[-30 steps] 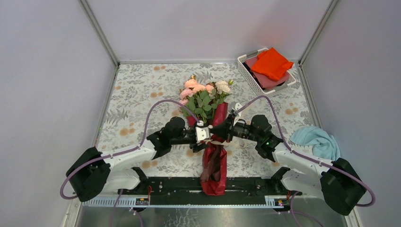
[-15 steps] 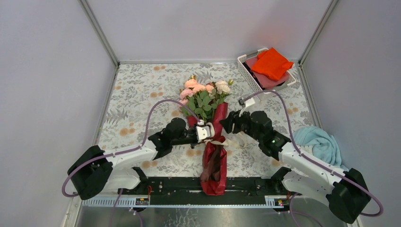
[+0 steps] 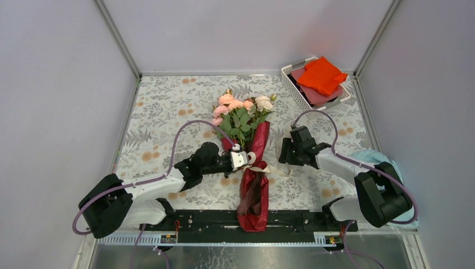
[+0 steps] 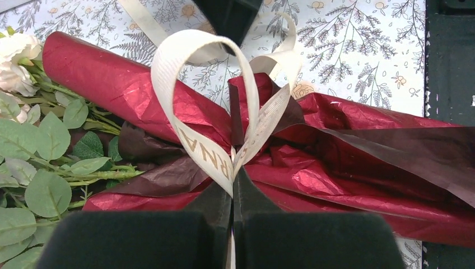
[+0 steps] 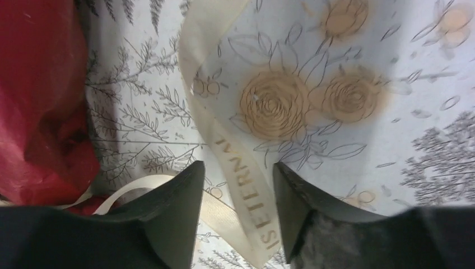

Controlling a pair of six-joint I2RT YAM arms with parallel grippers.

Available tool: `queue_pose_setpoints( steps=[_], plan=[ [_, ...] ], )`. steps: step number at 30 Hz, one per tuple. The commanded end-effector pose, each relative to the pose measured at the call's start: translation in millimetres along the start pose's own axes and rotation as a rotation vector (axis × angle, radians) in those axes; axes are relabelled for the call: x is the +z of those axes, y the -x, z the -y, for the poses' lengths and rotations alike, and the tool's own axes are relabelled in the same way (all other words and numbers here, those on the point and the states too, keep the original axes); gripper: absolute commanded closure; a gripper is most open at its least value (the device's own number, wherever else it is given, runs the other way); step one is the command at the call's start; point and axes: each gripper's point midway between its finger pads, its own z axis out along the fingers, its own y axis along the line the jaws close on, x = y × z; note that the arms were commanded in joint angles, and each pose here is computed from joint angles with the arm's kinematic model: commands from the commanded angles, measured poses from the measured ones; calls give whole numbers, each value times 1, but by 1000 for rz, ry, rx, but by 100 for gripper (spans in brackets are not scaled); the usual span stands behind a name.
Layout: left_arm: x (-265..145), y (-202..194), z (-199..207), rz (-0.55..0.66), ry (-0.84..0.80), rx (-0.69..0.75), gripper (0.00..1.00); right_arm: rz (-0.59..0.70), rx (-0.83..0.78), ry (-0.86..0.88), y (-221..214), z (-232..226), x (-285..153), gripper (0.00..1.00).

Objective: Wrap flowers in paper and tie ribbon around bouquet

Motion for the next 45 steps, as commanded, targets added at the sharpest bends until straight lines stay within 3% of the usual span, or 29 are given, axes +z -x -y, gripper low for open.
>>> queue_pose_setpoints(
  steps=[1, 3, 6, 9, 12, 14, 20, 25, 27, 30, 34, 39, 42, 45],
  plan=[
    [0, 19, -6, 75, 31, 19, 100, -122, 42, -17, -36, 9, 5, 56],
    [-1, 20, -5, 77, 31, 20, 100, -117, 22, -37, -32, 12, 4, 83],
    [-3, 21, -6, 79, 36, 29, 100, -7, -58, -123, 8, 19, -17, 100],
    [-4, 21, -5, 85, 37, 44, 100, 219, -124, -178, 80, 11, -62, 100],
    [-5, 21, -4, 97, 33, 69, 100, 462, -155, 8, 141, -45, -112, 100],
    [-5, 23, -4, 105, 30, 81, 100, 546, -240, 154, 154, -100, -130, 100],
    [-10, 20, -2, 99, 31, 141, 100, 463, -415, 518, 145, -246, -134, 100],
    [-14, 17, 0, 94, 29, 179, 100, 391, -426, 639, 137, -311, -126, 100],
    [-14, 18, 0, 94, 26, 177, 100, 322, -431, 651, 129, -321, -112, 92],
    [-14, 18, 1, 96, 25, 177, 100, 248, -489, 611, 117, -316, -94, 64],
    [-15, 16, 2, 92, 24, 170, 100, 294, -616, 585, 124, -283, -108, 37],
    [-16, 14, 5, 96, 13, 172, 100, 423, -700, 692, 134, -215, -147, 29],
    [-16, 14, 6, 101, 12, 178, 100, 450, -1007, 967, 66, -200, -168, 29],
    [-16, 13, 6, 99, 14, 176, 100, 624, -1312, 1160, 14, -186, -182, 24]
  ],
)
